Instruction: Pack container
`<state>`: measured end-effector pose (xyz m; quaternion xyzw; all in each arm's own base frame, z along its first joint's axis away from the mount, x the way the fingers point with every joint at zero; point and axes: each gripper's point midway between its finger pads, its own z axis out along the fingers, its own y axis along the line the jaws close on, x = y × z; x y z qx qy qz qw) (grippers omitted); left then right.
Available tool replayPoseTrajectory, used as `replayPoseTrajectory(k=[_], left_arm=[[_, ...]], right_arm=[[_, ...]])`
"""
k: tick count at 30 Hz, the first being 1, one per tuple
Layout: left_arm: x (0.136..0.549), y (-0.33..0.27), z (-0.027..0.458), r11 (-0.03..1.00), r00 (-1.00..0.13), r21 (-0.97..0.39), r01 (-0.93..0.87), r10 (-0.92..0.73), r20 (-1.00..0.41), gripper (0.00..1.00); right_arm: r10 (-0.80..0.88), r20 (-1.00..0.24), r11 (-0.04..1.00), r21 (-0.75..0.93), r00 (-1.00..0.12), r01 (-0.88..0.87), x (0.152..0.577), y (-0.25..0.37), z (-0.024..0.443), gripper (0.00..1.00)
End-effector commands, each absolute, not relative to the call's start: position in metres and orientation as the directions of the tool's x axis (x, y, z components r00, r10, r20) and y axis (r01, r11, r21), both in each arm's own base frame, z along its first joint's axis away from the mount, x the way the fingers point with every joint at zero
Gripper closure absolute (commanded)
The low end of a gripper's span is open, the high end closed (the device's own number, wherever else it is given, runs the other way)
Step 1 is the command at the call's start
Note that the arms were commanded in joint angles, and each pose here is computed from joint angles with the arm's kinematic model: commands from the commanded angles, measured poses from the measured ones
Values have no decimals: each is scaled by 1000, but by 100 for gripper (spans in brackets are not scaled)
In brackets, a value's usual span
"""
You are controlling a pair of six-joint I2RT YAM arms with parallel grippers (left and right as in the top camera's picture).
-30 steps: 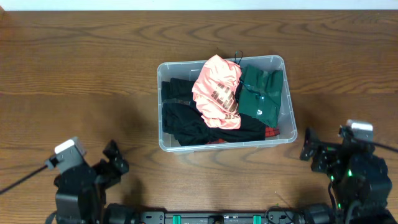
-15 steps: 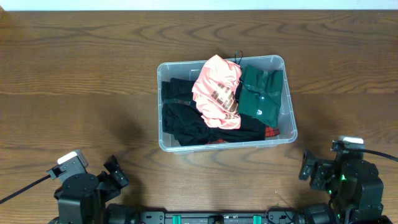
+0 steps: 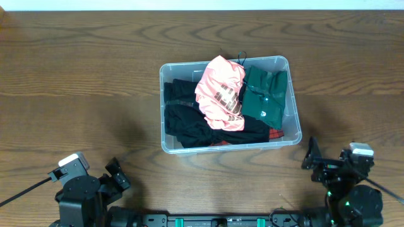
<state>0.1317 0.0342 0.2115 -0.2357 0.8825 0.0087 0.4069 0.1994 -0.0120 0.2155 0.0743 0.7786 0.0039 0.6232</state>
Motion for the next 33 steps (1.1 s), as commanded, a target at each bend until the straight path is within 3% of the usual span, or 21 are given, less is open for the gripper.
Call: replayPoseTrajectory(k=[1,10,33], left_arm=[[131,35,211,884,-555,-180,-431,-417,-720,2],[131,35,211,884,-555,-180,-431,-417,-720,2],[131,35,211,884,-555,-180,-431,-417,-720,2]], right_arm=[[40,-983,996,24,-178,90,211,-12,205,1],[40,-998,994,35,-55,100,245,-14,163,1],[41,-997,996,36,-59,81,246,-11,160,1]])
